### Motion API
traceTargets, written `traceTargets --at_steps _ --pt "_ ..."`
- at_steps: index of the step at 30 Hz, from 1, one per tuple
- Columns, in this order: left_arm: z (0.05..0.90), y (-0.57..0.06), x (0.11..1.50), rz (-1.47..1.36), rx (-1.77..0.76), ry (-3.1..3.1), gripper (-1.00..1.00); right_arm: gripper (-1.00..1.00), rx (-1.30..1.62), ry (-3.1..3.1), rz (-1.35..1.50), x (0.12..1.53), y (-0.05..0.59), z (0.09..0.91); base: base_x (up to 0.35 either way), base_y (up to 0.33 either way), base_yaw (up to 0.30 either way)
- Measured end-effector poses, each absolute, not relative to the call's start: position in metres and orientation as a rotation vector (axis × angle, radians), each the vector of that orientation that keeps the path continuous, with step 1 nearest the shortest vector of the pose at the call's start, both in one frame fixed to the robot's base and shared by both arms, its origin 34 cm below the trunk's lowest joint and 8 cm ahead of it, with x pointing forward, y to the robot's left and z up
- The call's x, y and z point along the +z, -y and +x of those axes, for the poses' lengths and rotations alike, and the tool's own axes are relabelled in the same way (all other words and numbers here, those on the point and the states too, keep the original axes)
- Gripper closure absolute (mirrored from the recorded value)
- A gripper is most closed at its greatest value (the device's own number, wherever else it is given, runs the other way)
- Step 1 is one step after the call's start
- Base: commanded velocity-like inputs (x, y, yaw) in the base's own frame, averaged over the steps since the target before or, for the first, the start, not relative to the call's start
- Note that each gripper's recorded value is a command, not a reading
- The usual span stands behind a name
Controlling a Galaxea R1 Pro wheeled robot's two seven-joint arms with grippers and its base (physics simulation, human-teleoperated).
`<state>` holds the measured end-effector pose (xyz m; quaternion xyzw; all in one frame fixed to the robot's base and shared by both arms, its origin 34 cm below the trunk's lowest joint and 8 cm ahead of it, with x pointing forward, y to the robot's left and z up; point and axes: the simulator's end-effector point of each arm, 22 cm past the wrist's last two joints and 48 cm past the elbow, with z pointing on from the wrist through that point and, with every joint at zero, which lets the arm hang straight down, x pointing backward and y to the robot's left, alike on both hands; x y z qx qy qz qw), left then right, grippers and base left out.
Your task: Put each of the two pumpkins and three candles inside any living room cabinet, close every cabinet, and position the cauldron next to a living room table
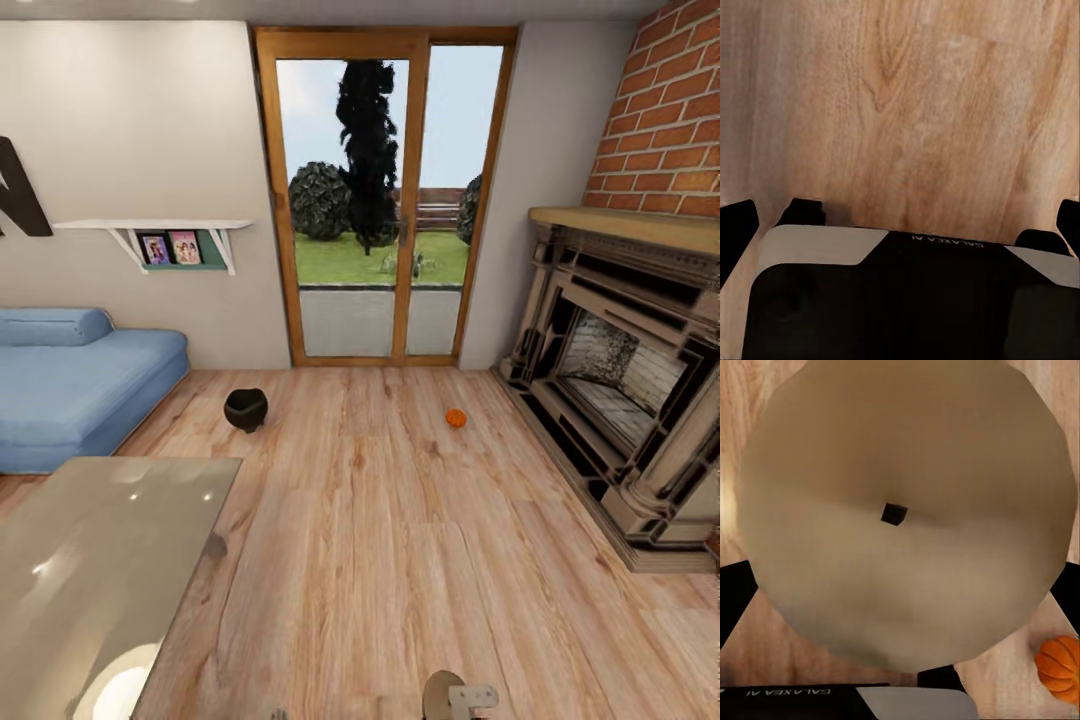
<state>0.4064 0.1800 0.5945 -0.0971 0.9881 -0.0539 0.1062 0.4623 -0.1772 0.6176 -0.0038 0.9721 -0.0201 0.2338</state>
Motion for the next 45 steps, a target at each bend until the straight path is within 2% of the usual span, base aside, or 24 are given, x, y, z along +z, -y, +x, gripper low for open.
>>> traceTargets --at_steps 37,45 --pt "0.390 -0.182 0.590 -0.289 -0.156 -2.929 -1.00 1.00 -0.055 -2.670 -0.014 0.617 0.177 0.462 -0.328 0.000 -0.001" --pt "0.392 -0.182 0.592 -0.288 -0.157 -2.923 -1.00 1.00 -0.054 -2.664 -0.015 0.619 0.177 0.463 -0.329 0.000 -0.139"
